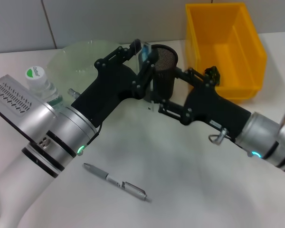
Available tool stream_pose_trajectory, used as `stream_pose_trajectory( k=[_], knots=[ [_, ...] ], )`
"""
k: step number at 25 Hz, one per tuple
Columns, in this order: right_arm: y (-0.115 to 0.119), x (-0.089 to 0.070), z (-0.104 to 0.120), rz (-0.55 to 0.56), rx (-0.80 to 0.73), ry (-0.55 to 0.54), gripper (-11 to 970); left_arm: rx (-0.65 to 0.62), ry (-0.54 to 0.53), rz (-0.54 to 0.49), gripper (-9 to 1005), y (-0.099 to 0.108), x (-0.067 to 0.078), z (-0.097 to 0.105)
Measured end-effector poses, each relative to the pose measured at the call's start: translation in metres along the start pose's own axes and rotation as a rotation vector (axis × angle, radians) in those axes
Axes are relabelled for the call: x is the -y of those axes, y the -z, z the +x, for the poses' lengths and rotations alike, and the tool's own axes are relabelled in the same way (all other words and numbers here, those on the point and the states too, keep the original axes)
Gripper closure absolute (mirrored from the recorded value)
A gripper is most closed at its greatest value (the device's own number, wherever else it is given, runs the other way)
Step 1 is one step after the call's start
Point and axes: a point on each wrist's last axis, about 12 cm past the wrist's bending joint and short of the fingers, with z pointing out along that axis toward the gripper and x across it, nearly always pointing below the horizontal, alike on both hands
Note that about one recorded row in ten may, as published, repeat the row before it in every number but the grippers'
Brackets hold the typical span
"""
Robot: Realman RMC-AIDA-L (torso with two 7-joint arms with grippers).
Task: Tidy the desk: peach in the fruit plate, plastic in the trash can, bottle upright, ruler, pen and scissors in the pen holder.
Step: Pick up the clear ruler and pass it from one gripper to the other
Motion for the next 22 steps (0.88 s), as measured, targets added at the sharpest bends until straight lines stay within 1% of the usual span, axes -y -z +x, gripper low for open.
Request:
stream_pose_trajectory(
  k=[11,22],
  knots=[
    [-0.032,0.002,-0.004,-0.034,-0.033,0.011,238,0.000,-0.023,0.016,608,-0.003,0.003,-0.001],
    [-0.034,0.003,-0.004,-0.036,-0.034,0.014,266,0.001,-0.020,0.028,608,-0.002,0.006,0.000]
  ],
)
